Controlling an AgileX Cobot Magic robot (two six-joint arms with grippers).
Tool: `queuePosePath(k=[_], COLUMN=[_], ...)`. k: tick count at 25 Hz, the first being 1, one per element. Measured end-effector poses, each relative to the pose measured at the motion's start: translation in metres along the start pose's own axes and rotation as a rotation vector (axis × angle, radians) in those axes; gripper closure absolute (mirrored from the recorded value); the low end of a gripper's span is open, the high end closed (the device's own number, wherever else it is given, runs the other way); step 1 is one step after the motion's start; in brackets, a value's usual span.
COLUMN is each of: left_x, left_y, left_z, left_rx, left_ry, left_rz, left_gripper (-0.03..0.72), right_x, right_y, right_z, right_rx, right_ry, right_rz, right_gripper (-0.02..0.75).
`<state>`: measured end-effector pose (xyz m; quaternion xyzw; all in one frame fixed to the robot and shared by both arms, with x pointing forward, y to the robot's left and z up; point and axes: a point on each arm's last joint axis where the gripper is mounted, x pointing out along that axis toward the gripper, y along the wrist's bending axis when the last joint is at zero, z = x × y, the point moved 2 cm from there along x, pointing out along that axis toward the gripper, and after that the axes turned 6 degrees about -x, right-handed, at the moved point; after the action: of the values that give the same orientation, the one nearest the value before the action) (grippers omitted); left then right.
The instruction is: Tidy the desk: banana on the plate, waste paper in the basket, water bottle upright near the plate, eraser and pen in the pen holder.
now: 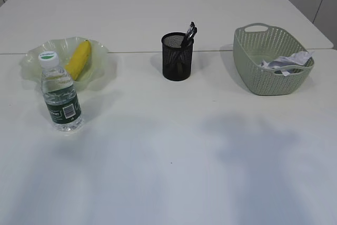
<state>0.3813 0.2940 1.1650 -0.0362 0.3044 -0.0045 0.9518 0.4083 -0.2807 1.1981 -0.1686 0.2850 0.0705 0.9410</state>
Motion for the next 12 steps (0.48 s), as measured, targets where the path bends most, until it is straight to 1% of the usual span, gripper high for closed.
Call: queuePosePath(k=[6,12], left_x=[-0.028,-0.065], left_y=[0.001,0.004], left_z=[-0.013,-0.032], left_rx=[-0.014,-0.018], left_ry=[-0.022,-0.089], left_rz=[-0.018,-0.028], left_gripper=[0.324,0.324], right_x=[-0.039,-0.055], right_y=[0.005,0.013], right_z=[-0.036,-0.066], right_rx=[0.005,0.018], right_ry=[-0.040,-0.032], right_rz=[-0.013,0.006], right_gripper=[0.370,0.370])
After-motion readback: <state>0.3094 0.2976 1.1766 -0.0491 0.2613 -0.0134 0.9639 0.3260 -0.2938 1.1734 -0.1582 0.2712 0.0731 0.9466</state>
